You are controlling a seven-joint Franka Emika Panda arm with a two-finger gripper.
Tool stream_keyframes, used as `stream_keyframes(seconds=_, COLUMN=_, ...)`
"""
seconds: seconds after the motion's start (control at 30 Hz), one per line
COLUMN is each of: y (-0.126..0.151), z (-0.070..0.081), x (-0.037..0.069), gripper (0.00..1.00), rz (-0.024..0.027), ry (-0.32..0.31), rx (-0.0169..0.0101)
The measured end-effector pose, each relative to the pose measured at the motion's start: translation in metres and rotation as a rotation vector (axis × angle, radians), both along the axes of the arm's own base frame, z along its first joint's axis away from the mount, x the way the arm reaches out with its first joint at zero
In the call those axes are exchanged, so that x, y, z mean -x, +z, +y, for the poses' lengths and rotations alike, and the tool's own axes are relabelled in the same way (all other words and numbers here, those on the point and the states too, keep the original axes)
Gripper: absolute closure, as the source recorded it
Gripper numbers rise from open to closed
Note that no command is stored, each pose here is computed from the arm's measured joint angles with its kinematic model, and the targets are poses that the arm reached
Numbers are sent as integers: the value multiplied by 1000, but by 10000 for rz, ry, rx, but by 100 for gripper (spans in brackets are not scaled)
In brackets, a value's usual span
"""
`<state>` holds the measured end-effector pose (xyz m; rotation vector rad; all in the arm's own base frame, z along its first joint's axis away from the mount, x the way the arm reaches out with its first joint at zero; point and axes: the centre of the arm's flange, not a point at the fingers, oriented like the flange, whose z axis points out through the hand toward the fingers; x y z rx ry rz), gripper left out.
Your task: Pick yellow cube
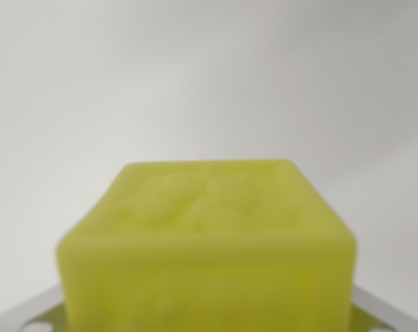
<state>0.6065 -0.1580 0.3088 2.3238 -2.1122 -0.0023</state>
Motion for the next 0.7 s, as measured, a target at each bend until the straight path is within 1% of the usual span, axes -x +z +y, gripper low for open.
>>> stream_keyframes(seconds=0.7, y=52, z=0, x=0, gripper=100, rz=5, ry=0, rx=-1)
